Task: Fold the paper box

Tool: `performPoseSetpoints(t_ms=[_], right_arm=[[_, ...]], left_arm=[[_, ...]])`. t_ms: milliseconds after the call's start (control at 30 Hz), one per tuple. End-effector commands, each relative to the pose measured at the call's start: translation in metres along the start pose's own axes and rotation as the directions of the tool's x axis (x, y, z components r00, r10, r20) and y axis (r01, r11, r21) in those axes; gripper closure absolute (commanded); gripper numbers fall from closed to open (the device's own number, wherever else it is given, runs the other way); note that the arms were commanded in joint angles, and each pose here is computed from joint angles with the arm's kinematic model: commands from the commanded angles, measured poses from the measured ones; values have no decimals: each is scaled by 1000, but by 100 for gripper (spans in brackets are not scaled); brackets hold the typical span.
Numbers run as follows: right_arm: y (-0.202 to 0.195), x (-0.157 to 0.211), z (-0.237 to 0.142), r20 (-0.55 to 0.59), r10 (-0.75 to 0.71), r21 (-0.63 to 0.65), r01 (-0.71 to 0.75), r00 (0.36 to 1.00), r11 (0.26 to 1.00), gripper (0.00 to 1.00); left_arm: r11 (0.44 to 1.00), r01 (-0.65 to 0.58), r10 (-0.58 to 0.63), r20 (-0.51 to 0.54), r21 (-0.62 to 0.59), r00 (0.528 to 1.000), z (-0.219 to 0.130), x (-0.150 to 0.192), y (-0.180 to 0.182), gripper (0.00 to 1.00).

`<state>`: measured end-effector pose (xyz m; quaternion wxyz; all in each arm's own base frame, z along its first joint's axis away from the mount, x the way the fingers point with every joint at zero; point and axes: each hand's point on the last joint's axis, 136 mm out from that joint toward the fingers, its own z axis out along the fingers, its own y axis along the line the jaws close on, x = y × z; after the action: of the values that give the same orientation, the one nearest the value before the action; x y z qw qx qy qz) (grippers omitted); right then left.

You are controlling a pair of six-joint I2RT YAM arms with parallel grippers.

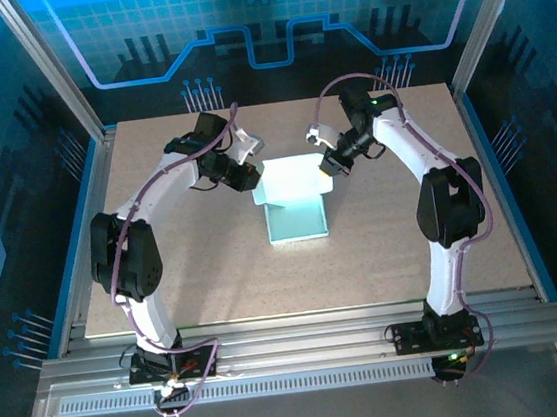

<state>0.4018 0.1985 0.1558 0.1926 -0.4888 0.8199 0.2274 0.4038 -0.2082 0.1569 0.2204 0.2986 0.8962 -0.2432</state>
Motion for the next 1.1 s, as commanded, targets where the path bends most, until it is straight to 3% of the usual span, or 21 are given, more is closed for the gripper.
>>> performPoseSetpoints(t_ms=[0, 267, 367, 533, 767, 1067], right_arm=[[13, -6, -11, 13, -14, -1, 14, 1000, 1000, 100], [-10, -3, -13, -53, 77, 203, -64, 996, 977, 100], [-23, 0, -16, -30, 195, 289, -178, 980, 941, 100], [-17, 0, -12, 19, 249, 382, -237, 968, 893, 100], [-19, 3, -21, 192, 373, 522, -416, 908, 745, 100], [-21, 6, -36, 395, 434, 592, -586, 810, 554, 100]], left_arm=[[1000, 1, -1, -4, -4, 1000, 0, -2, -1, 100], [995, 72, -70, 34, -69, 997, 2, -8, 1, 100], [986, 146, -138, 90, -85, 986, 2, -15, 4, 100], [973, 193, -166, 191, -130, 967, 5, -29, 1, 100], [948, 131, -48, 279, -289, 959, 7, -48, -12, 100], [941, 203, -65, 445, -269, 893, 0, -74, -28, 100]])
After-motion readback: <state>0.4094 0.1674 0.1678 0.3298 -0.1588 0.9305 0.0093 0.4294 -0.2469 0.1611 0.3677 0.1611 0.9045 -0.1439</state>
